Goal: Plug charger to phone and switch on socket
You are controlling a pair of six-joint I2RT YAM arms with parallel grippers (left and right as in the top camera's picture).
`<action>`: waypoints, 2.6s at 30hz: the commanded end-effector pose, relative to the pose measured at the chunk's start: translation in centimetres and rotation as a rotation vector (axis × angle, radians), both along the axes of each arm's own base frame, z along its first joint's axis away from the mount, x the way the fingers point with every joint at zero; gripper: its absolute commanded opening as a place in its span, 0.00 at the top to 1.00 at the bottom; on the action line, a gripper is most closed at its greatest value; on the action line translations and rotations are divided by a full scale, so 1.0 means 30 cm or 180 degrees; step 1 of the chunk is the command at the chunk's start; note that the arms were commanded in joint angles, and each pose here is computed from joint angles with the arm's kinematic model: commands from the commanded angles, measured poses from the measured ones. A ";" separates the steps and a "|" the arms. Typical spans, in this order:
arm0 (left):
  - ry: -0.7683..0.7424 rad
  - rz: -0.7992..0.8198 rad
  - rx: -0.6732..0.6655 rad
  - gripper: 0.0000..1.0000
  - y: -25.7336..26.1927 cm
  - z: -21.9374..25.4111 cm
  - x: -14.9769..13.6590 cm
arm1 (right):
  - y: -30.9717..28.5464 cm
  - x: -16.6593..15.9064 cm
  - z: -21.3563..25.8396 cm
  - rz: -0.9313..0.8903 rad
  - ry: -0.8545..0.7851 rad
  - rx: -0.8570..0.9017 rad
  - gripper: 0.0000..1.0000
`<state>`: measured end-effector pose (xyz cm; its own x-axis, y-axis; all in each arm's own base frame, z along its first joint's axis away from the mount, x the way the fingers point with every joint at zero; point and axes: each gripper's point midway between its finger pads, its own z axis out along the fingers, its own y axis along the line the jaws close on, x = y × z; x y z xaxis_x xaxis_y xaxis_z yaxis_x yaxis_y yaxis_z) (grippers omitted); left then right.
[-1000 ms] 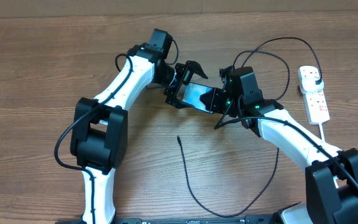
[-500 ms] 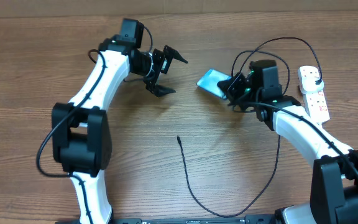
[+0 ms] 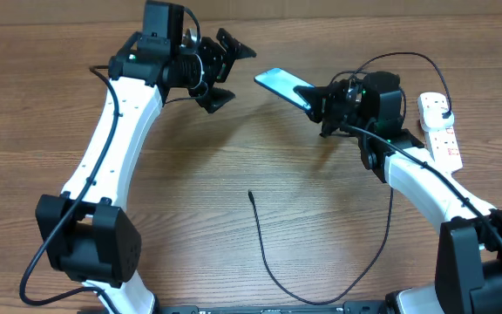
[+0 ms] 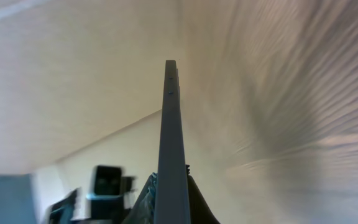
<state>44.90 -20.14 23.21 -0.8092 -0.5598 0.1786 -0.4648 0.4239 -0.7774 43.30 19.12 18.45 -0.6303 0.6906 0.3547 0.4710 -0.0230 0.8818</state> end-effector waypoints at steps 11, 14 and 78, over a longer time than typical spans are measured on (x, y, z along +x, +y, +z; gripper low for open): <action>-0.0191 0.0096 0.0045 0.00 -0.049 0.050 0.019 | 0.156 -0.040 0.225 0.0289 -0.0110 0.0848 0.96; -0.0243 0.0100 0.0081 0.00 -0.074 0.053 0.020 | 0.180 -0.052 0.243 0.0335 -0.0119 0.0917 0.96; 0.0146 0.0722 0.0079 0.68 -0.068 0.021 0.041 | 0.213 -0.084 0.311 0.0534 -0.0212 0.1131 0.96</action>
